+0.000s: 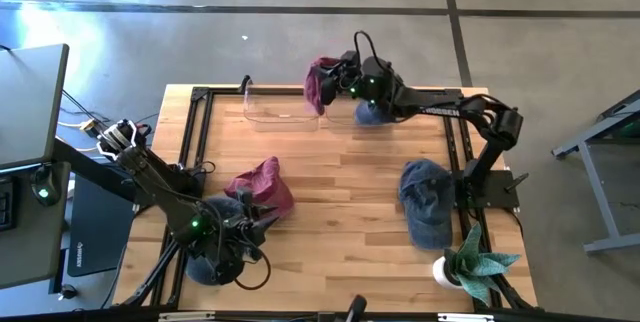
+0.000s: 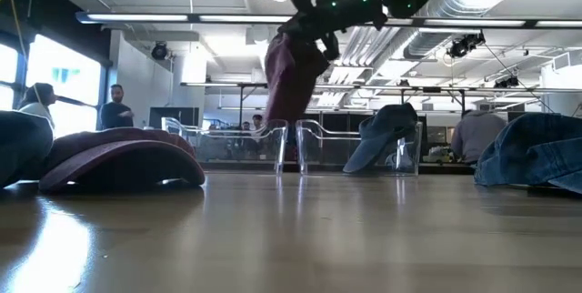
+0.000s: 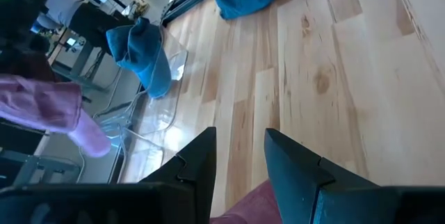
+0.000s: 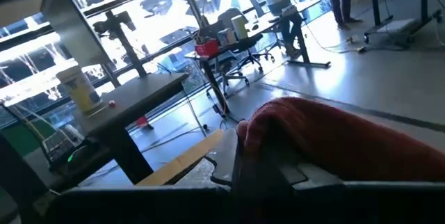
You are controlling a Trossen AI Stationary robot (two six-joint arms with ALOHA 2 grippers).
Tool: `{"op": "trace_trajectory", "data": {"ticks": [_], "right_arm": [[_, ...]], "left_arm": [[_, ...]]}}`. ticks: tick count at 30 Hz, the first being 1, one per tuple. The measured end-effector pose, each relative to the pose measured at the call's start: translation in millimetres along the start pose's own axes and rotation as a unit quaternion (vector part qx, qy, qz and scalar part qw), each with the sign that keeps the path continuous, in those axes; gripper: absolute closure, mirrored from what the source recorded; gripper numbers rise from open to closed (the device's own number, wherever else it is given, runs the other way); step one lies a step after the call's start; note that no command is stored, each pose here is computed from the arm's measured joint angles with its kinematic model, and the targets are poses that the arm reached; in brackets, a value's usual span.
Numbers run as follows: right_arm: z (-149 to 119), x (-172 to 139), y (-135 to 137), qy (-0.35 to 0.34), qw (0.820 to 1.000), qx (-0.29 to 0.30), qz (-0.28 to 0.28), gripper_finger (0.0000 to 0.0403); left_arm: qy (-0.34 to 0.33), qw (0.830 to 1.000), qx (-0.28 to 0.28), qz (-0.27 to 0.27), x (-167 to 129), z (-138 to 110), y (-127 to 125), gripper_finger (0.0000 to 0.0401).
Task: Pick & Place hat
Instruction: Put the right red cap into the left transparent bin
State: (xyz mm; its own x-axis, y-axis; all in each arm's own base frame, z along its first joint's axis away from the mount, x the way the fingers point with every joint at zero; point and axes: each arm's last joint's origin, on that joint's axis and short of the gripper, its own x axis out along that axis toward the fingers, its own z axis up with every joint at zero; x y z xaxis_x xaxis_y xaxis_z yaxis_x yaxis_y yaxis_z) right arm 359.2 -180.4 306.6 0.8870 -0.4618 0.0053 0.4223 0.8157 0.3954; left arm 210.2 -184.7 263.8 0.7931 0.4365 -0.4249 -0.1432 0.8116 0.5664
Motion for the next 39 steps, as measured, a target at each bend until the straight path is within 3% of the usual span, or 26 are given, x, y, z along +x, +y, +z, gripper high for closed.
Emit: {"op": "trace_trajectory", "data": {"ticks": [6,18,23,30,39], "right_arm": [[3.8,-0.3,5.8,-0.021,0.999,-0.01,0.026,0.0372],[-9.6,1.1,-2.0,0.039,0.998,-0.05,-0.006,0.0371],[-22.8,10.1,-16.5,0.067,0.996,-0.047,0.016,0.0376],[-28.1,15.3,-35.3,0.073,0.996,-0.046,-0.002,0.0361],[-28.5,15.1,-35.9,0.081,0.995,-0.06,0.016,0.0356]], "left_arm": [[0.0,1.0,-0.001,0.001,0.0,0.0,0.0,0.0284],[-0.001,1.0,-0.003,0.001,0.1,0.2,0.0,0.0284],[-0.001,1.0,-0.003,0.001,0.1,0.2,-0.1,0.0284],[-0.002,1.0,-0.003,0.0,0.1,0.6,-0.2,0.0284],[-0.002,1.0,-0.003,0.0,0.1,0.5,-0.2,0.0284]]}}
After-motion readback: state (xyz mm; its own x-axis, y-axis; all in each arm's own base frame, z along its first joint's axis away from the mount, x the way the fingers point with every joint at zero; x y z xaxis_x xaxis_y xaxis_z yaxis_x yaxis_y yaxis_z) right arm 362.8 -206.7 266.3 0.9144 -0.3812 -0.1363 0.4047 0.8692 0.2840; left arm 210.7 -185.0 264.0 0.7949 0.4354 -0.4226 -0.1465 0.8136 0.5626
